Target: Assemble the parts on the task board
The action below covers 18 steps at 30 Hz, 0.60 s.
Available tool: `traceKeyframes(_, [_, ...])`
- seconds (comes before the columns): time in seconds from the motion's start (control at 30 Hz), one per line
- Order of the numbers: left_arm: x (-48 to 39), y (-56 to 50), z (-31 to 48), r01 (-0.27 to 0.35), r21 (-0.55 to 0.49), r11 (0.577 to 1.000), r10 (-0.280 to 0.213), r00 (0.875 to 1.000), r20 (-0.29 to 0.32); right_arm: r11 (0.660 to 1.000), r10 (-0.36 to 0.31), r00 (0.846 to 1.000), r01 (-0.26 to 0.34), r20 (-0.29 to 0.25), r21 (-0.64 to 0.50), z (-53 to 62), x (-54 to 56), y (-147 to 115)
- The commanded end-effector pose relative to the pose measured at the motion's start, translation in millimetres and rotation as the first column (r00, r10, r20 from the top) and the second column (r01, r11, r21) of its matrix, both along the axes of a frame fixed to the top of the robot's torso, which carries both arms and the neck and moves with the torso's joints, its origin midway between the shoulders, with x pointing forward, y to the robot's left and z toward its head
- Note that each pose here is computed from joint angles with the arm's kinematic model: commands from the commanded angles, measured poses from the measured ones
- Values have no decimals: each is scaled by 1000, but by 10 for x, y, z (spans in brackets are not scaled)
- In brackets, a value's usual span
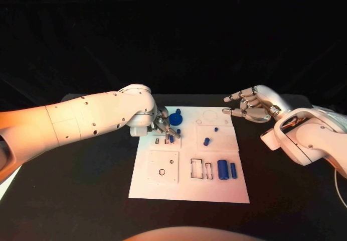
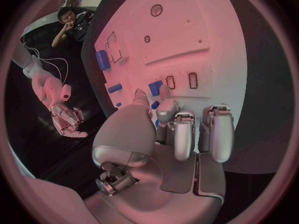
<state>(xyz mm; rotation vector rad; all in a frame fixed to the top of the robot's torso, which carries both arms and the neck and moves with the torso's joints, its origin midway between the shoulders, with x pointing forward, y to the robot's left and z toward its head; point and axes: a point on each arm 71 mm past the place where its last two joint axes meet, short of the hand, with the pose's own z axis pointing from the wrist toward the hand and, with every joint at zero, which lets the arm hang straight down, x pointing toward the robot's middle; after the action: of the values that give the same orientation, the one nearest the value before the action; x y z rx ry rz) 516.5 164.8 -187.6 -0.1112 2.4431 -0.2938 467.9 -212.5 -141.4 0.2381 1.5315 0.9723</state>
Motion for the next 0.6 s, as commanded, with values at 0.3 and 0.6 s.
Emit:
traceKeyframes(0.3, [-14, -18, -11, 12, 0, 1000, -12, 1000, -21, 1000, 10, 1000, -10, -12, -8, -13, -1, 20])
traceKeyframes(0.6, [-14, -22, -13, 14, 1, 1000, -14, 1000, -24, 1000, 12, 1000, -12, -12, -7, -14, -1, 28])
